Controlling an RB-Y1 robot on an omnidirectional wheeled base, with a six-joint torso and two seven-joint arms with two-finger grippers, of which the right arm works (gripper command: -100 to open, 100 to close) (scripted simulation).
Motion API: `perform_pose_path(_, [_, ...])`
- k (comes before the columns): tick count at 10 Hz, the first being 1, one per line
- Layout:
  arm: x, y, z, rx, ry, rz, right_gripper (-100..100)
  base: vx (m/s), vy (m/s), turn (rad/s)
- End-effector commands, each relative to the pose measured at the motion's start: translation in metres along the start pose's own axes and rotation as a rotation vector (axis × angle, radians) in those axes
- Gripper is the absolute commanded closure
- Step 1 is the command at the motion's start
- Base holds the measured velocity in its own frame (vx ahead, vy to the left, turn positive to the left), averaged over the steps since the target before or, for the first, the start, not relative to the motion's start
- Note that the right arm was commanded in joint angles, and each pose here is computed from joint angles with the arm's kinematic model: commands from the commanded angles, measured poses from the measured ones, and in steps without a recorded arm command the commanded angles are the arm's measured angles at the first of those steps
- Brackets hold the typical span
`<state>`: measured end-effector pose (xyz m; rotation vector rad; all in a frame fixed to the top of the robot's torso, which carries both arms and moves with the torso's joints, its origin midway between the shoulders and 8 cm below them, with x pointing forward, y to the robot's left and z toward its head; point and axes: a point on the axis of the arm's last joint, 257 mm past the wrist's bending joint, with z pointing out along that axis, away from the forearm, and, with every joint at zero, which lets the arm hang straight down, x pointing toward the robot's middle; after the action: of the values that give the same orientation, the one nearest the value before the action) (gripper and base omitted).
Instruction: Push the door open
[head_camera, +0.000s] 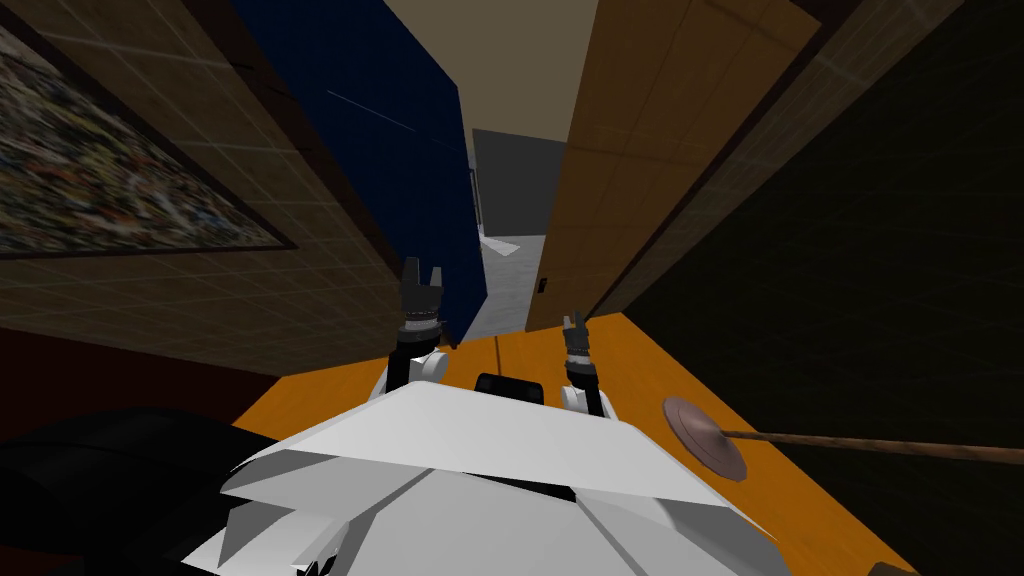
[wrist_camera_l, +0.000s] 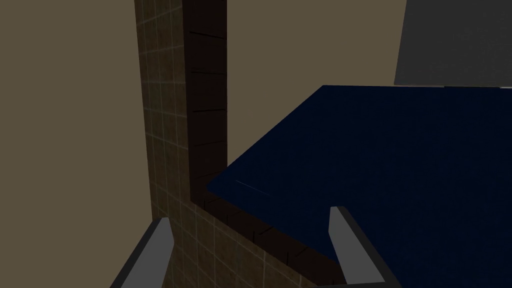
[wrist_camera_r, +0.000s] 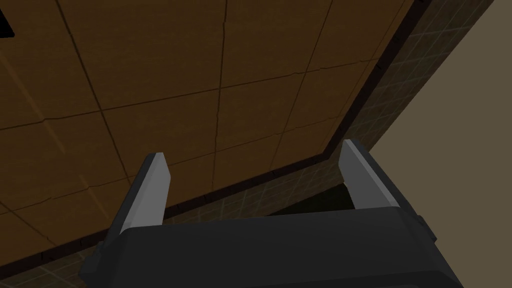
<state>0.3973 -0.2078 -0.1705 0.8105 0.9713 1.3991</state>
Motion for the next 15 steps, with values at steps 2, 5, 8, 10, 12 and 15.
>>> perform_pose_path(2, [0.008, -0.018, -0.0062, 0.035, 0.022, 0.01, -100, 0.108, -0.035, 0.002])
perform_pose_path(5, [0.018, -0.039, -0.0148, 0.074, 0.046, 0.022, -100, 0.097, -0.041, 0.002])
perform_pose_path(8, [0.031, -0.064, -0.0277, 0.126, 0.079, 0.038, -100, 0.132, -0.061, 0.004])
perform_pose_path(10, [0.037, -0.076, -0.0346, 0.151, 0.096, 0.046, -100, 0.096, -0.031, 0.001])
perform_pose_path(12, [0.044, -0.087, -0.0418, 0.176, 0.112, 0.054, -100, 0.101, -0.039, 0.002])
perform_pose_path(15, [0.056, -0.109, -0.0567, 0.224, 0.143, 0.069, -100, 0.107, -0.046, 0.002])
